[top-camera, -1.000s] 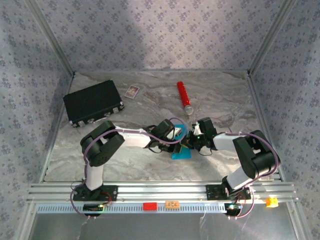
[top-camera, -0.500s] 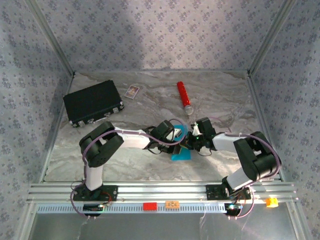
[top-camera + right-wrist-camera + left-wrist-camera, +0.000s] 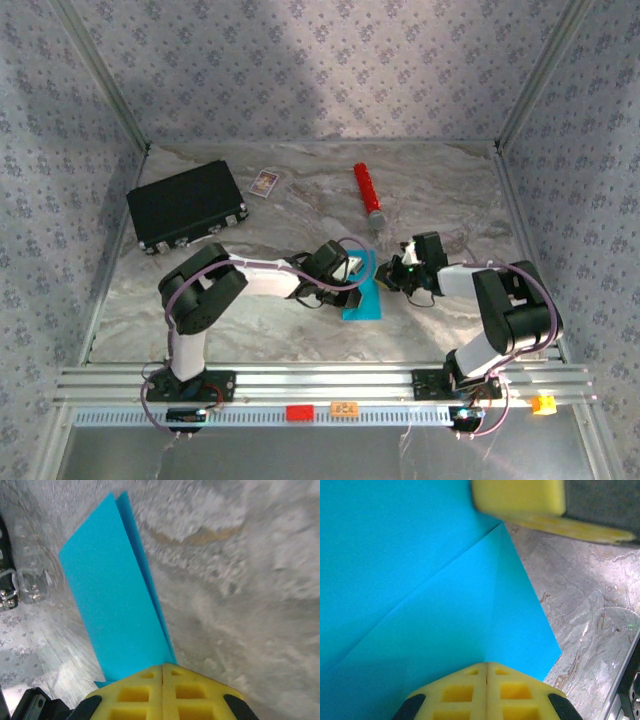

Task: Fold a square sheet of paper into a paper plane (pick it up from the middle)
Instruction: Fold the triangle a second time at the center of the table.

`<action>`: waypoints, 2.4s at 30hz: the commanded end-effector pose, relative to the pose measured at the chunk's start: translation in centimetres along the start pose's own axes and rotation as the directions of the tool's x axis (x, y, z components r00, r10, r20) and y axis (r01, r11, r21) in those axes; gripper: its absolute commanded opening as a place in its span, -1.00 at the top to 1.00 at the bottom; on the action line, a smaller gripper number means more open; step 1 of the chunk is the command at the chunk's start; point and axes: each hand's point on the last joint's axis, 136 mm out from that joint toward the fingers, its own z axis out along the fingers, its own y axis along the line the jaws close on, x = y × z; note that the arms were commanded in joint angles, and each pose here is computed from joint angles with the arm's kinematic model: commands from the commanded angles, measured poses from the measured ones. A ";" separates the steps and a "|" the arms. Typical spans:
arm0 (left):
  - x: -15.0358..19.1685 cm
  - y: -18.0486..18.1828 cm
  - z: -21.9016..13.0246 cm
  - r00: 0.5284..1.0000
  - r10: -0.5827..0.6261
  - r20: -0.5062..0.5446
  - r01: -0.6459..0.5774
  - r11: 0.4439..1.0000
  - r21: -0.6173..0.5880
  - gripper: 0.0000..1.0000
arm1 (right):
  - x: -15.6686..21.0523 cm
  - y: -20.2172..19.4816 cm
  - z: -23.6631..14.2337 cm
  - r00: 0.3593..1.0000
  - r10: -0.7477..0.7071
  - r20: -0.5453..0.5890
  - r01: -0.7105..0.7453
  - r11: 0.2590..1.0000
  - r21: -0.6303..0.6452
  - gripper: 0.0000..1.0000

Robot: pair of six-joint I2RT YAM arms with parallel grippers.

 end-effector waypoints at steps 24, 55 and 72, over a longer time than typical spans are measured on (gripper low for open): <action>3.0 1.0 -0.3 0.996 -0.022 -0.091 0.020 0.999 -0.031 0.98 | 4.2 -2.5 1.2 0.996 -0.013 -0.089 0.026 0.989 0.145 0.96; 0.2 -2.6 -2.0 0.999 0.030 -0.017 -0.029 0.999 0.034 0.83 | 4.1 -2.3 1.4 0.996 -0.008 -0.089 0.020 0.991 0.135 0.96; 6.8 1.9 -2.0 0.989 -0.068 -0.128 0.064 0.997 -0.032 0.95 | 3.7 -1.2 1.0 0.997 -0.029 -0.075 0.037 0.994 0.102 0.95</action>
